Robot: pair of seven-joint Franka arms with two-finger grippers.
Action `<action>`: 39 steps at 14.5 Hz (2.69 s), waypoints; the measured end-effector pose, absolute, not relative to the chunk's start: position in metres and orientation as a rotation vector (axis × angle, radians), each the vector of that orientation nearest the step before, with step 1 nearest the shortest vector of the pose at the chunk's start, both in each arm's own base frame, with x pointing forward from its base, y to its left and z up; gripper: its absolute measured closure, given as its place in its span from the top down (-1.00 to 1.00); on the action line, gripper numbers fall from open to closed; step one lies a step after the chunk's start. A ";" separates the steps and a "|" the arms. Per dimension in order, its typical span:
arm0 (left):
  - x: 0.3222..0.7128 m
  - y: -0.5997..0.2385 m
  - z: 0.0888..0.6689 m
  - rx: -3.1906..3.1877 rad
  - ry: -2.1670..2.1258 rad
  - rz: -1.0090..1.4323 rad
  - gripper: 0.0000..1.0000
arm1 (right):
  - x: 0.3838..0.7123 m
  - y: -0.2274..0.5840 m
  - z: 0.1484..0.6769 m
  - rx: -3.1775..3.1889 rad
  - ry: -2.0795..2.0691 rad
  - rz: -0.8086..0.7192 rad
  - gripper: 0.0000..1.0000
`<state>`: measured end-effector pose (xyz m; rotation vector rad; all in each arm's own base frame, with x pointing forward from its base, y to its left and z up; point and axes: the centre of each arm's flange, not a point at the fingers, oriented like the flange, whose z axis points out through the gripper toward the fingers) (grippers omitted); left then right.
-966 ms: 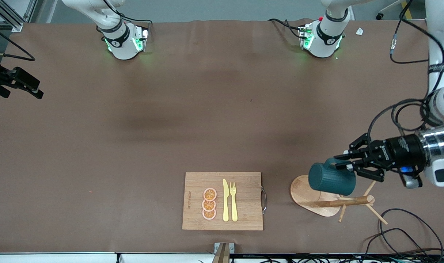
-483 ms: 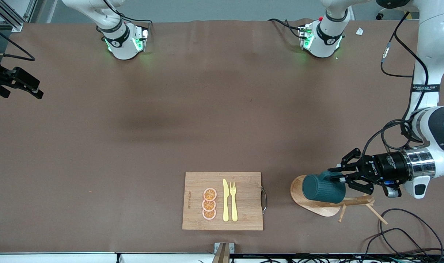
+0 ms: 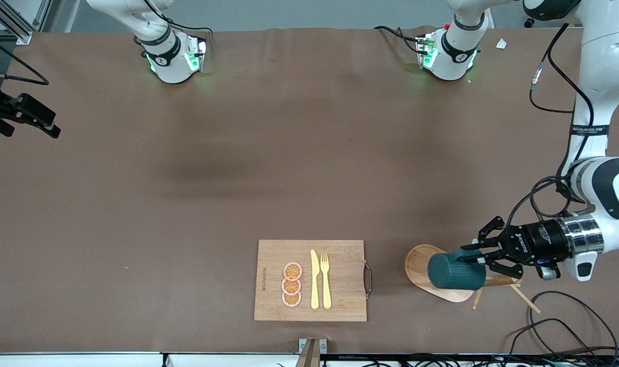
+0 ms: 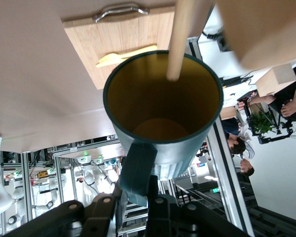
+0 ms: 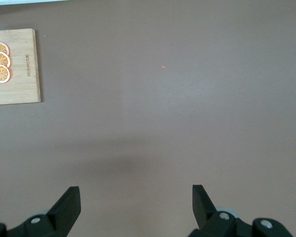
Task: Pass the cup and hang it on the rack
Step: 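Hang the mug handle onto a rack peg with the left gripper, then open the left gripper and release the mug on the rack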
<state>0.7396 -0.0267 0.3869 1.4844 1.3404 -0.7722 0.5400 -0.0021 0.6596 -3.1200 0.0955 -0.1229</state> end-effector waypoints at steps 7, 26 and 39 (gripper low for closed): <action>0.741 -0.005 0.372 1.475 1.375 -0.753 -0.59 | 0.540 -0.002 0.660 -3.120 0.096 -0.121 1.00; 0.742 0.017 0.356 1.474 1.382 -0.719 -0.59 | 0.540 -0.002 0.659 -3.120 0.096 -0.120 1.00; 0.727 -0.021 0.453 1.951 1.284 -0.476 1.00 | 0.540 -0.003 0.659 -3.120 0.097 -0.120 1.00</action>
